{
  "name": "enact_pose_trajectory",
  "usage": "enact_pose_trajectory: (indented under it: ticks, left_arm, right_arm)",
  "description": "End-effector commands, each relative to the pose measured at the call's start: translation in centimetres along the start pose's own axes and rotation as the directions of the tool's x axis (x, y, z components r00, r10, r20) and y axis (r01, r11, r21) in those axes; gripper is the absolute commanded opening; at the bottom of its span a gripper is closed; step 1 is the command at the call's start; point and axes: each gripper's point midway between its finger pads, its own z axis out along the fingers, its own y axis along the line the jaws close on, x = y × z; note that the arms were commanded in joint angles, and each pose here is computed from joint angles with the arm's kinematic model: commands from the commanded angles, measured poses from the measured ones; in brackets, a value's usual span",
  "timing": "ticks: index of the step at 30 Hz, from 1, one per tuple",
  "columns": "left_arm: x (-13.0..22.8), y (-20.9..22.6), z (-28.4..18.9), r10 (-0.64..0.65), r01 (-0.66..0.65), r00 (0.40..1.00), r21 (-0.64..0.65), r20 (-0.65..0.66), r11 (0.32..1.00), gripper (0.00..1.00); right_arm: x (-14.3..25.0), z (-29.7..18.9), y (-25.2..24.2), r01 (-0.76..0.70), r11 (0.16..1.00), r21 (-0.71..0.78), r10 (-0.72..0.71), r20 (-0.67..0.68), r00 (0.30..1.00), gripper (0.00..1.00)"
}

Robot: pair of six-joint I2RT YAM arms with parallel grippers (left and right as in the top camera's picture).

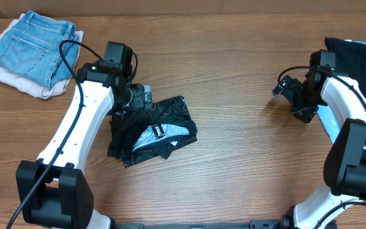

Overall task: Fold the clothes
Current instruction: 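Release the jersey and raise the left gripper away to the left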

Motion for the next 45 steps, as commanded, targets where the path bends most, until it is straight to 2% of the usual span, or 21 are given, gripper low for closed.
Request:
enact_pose_trajectory:
  ticks: [1,9,17,26,30,32,35,36,41,45]
  left_arm:
    - [-0.4,0.3,0.3,0.021,-0.021,1.0,-0.021,0.003,1.0,1.0]
    - [-2.6,1.2,0.2,0.026,-0.018,0.995,-0.081,0.098,0.997,1.0]
    - [-4.0,0.8,0.4,0.112,-0.103,0.984,-0.073,0.14,0.992,1.0]
    - [-5.4,2.1,1.1,0.079,-0.066,0.982,-0.079,0.169,0.995,0.98]
    - [-5.5,3.4,2.0,0.069,-0.049,0.986,-0.131,0.152,0.99,0.72]
    - [-5.5,4.1,2.8,0.062,-0.041,0.989,-0.154,0.135,0.987,0.55]
    - [-5.3,5.0,4.1,0.05,-0.03,0.993,-0.181,0.105,0.983,0.14]
    - [-5.3,5.3,4.6,0.045,-0.027,0.994,-0.188,0.095,0.982,0.06]
    - [-5.4,5.9,5.8,0.035,-0.018,0.996,-0.199,0.082,0.98,0.04]
    - [-6.6,6.2,5.7,0.024,0.001,0.991,-0.192,0.129,0.981,0.04]
  right_arm:
    - [-0.2,-0.9,0.2,0.009,1.0,-0.007,-0.009,0.029,1.0,1.0]
    - [-0.2,-0.9,0.2,0.009,1.0,-0.007,-0.009,0.029,1.0,1.0]
    - [-0.2,-0.9,0.2,0.009,1.0,-0.007,-0.009,0.029,1.0,1.0]
    - [-0.2,-0.9,0.2,0.009,1.0,-0.007,-0.009,0.029,1.0,1.0]
    - [-0.2,-0.9,0.2,0.009,1.0,-0.007,-0.009,0.029,1.0,1.0]
    - [-0.2,-0.9,0.2,0.009,1.0,-0.007,-0.009,0.029,1.0,1.0]
    - [-0.2,-0.9,0.2,0.009,1.0,-0.007,-0.009,0.029,1.0,1.0]
    - [-0.2,-0.9,0.2,0.009,1.0,-0.007,-0.009,0.029,1.0,1.0]
    - [-0.2,-0.9,0.2,0.009,1.0,-0.007,-0.009,0.029,1.0,1.0]
    - [-0.2,-0.9,0.2,0.009,1.0,-0.007,-0.009,0.029,1.0,1.0]
